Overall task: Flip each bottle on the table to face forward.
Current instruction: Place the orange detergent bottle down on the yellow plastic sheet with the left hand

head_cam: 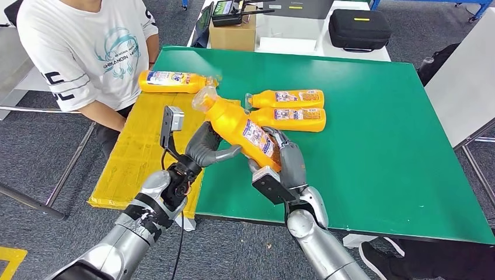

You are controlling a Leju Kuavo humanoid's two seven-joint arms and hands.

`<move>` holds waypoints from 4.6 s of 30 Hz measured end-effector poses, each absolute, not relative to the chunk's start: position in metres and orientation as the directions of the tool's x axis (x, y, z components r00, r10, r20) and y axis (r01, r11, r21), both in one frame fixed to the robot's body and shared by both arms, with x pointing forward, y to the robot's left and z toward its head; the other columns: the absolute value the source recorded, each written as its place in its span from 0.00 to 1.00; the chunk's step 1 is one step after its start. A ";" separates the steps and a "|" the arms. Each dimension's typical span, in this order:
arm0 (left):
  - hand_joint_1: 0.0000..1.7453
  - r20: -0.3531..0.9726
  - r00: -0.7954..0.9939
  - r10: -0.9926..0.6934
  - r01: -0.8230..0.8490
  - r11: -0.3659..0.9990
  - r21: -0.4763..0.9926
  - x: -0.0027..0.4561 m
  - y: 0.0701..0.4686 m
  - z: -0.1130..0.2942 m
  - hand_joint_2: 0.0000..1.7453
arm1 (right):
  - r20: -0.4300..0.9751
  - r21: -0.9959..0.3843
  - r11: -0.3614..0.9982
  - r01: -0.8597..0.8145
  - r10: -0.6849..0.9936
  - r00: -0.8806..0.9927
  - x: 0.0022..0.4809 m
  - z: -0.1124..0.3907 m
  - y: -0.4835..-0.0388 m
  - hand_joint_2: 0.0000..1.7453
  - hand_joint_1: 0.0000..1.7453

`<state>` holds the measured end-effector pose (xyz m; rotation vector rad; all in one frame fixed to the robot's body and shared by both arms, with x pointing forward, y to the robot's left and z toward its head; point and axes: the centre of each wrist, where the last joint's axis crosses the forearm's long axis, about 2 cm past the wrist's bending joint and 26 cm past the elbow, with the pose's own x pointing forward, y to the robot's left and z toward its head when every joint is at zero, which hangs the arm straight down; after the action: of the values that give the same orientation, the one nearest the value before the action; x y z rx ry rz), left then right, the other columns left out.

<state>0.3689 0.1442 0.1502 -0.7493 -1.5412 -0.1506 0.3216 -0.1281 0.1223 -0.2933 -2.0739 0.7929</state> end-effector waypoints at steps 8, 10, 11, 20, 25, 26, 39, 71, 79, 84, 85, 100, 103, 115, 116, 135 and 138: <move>0.00 0.921 0.086 0.380 0.562 0.745 -0.360 0.369 0.133 0.159 1.00 | 0.618 -0.690 0.713 -0.126 0.490 -0.615 0.327 0.121 -0.120 1.00 1.00; 0.00 0.918 0.089 0.388 0.564 0.740 -0.367 0.369 0.132 0.160 1.00 | 0.615 -0.700 0.702 -0.130 0.500 -0.610 0.328 0.121 -0.119 1.00 1.00; 0.02 0.916 0.091 0.391 0.564 0.738 -0.371 0.369 0.132 0.160 1.00 | 0.615 -0.703 0.699 -0.133 0.503 -0.607 0.329 0.120 -0.119 1.00 1.00; 1.00 0.901 0.084 0.426 0.564 0.725 -0.395 0.367 0.132 0.163 1.00 | 0.611 -0.720 0.679 -0.143 0.523 -0.594 0.332 0.118 -0.117 1.00 0.00; 1.00 0.887 0.067 0.457 0.565 0.715 -0.411 0.365 0.130 0.168 1.00 | 0.619 -0.720 0.678 -0.148 0.531 -0.578 0.330 0.114 -0.116 1.00 0.00; 1.00 0.881 0.067 0.468 0.564 0.711 -0.420 0.364 0.130 0.168 1.00 | 0.623 -0.717 0.680 -0.149 0.531 -0.575 0.330 0.113 -0.117 1.00 0.00; 1.00 0.941 -0.238 0.239 0.401 0.907 -0.129 0.367 0.147 0.165 1.00 | 0.696 -0.604 0.796 -0.028 0.510 -0.506 0.316 0.110 -0.125 1.00 0.00; 0.94 0.068 -0.115 -0.991 -0.162 0.086 0.983 0.380 0.257 0.085 1.00 | 0.769 -0.314 0.935 0.167 0.353 -0.533 0.290 0.169 -0.166 1.00 0.00; 0.98 0.067 -0.116 -0.991 -0.153 0.085 0.985 0.380 0.258 0.085 1.00 | 0.769 -0.314 0.935 0.167 0.353 -0.533 0.290 0.169 -0.166 1.00 0.00; 1.00 0.132 -0.135 -0.982 0.056 0.125 0.991 0.379 0.266 0.076 1.00 | 0.776 -0.318 0.938 0.141 0.343 -0.530 0.290 0.171 -0.166 1.00 0.00; 0.75 0.176 -0.143 -0.974 0.121 0.160 0.980 0.379 0.270 0.074 1.00 | 0.779 -0.316 0.940 0.129 0.335 -0.529 0.290 0.172 -0.166 1.00 0.00; 0.00 0.337 -0.189 -0.922 0.397 0.242 0.885 0.391 0.297 0.079 1.00 | 0.778 -0.300 0.950 0.087 0.297 -0.554 0.299 0.178 -0.169 1.00 0.00; 0.00 0.356 -0.204 -0.912 0.420 0.247 0.873 0.391 0.301 0.079 1.00 | 0.776 -0.298 0.951 0.086 0.294 -0.557 0.300 0.178 -0.170 1.00 0.00; 0.00 0.570 -0.263 -0.779 0.560 0.357 0.747 0.391 0.329 0.080 1.00 | 0.776 -0.288 0.955 0.077 0.279 -0.565 0.308 0.174 -0.175 1.00 0.00; 0.00 0.605 -0.263 -0.751 0.569 0.386 0.726 0.390 0.332 0.079 1.00 | 0.777 -0.288 0.955 0.076 0.279 -0.565 0.308 0.174 -0.175 1.00 0.00; 0.00 0.974 -0.210 -0.087 0.399 0.902 0.166 0.331 0.326 0.074 1.00 | 0.817 -0.443 0.895 0.056 0.429 -0.386 0.315 0.154 -0.198 1.00 0.00; 0.00 0.985 -0.173 0.003 0.328 0.943 0.055 0.329 0.301 0.083 1.00 | 0.779 -0.574 0.818 0.031 0.557 -0.287 0.316 0.144 -0.206 1.00 0.00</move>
<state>0.3293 0.3014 0.0830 -0.2500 -1.7267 -0.2933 0.3160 -0.2058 0.1438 -0.4504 -1.8054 0.5475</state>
